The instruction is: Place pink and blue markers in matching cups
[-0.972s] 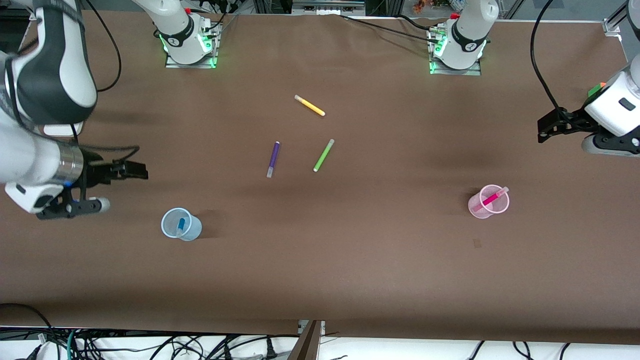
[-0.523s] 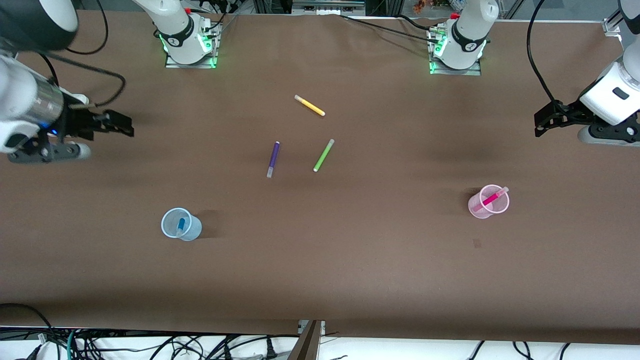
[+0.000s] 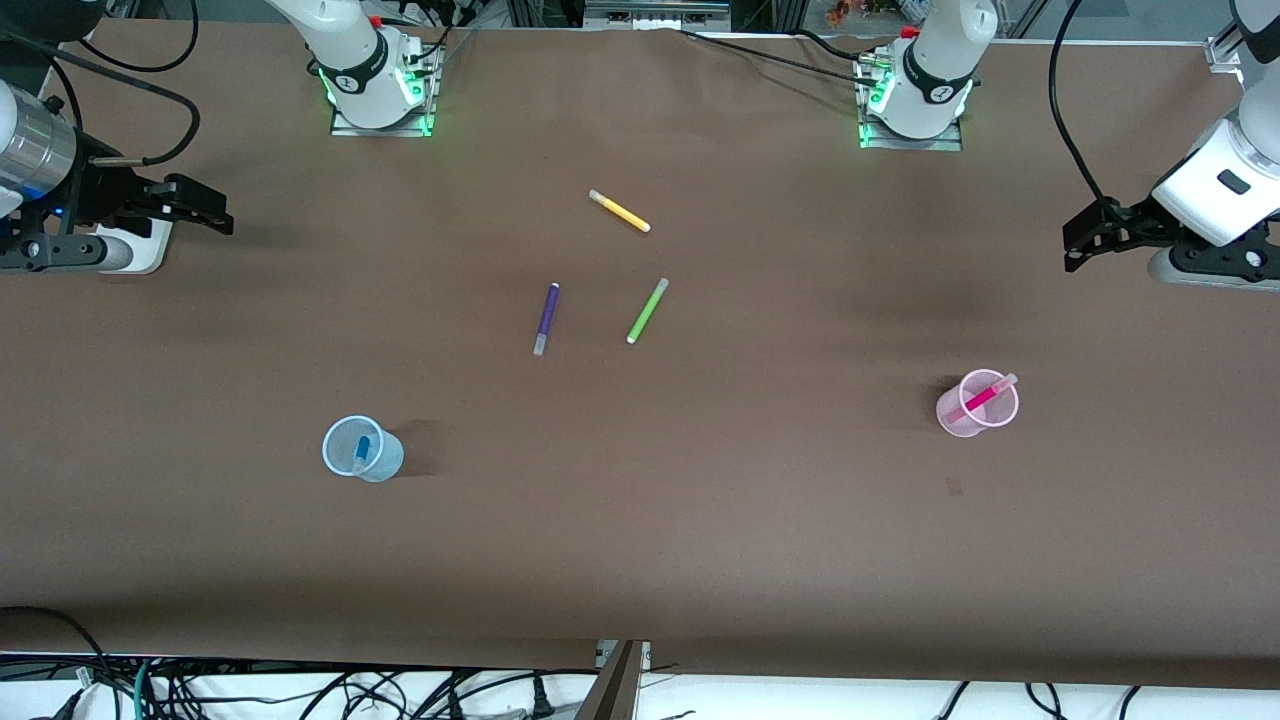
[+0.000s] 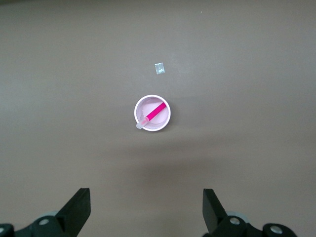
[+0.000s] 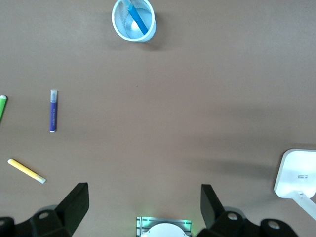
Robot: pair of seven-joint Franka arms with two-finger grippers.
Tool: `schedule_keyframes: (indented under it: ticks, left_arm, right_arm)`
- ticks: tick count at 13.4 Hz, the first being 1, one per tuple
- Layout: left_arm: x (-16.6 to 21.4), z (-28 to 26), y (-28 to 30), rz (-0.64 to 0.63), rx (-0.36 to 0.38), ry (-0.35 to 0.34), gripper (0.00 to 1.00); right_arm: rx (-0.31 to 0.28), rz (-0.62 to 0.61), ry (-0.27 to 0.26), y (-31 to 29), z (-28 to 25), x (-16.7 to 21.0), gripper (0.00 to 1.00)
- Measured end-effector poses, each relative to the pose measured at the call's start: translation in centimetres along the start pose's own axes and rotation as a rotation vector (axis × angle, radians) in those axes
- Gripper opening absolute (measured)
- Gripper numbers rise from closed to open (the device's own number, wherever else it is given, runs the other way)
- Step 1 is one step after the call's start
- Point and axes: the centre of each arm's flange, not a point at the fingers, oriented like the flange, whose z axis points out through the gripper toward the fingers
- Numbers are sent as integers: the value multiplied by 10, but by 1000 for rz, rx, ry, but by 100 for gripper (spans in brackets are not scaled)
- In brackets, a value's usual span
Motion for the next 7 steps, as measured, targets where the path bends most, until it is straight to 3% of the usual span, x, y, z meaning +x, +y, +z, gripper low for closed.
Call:
schedule_keyframes:
  ticks: [7]
  left_arm:
    - [0, 0, 2, 4, 0, 0, 100]
  right_arm:
    - [-14, 2, -1, 2, -1, 4, 100]
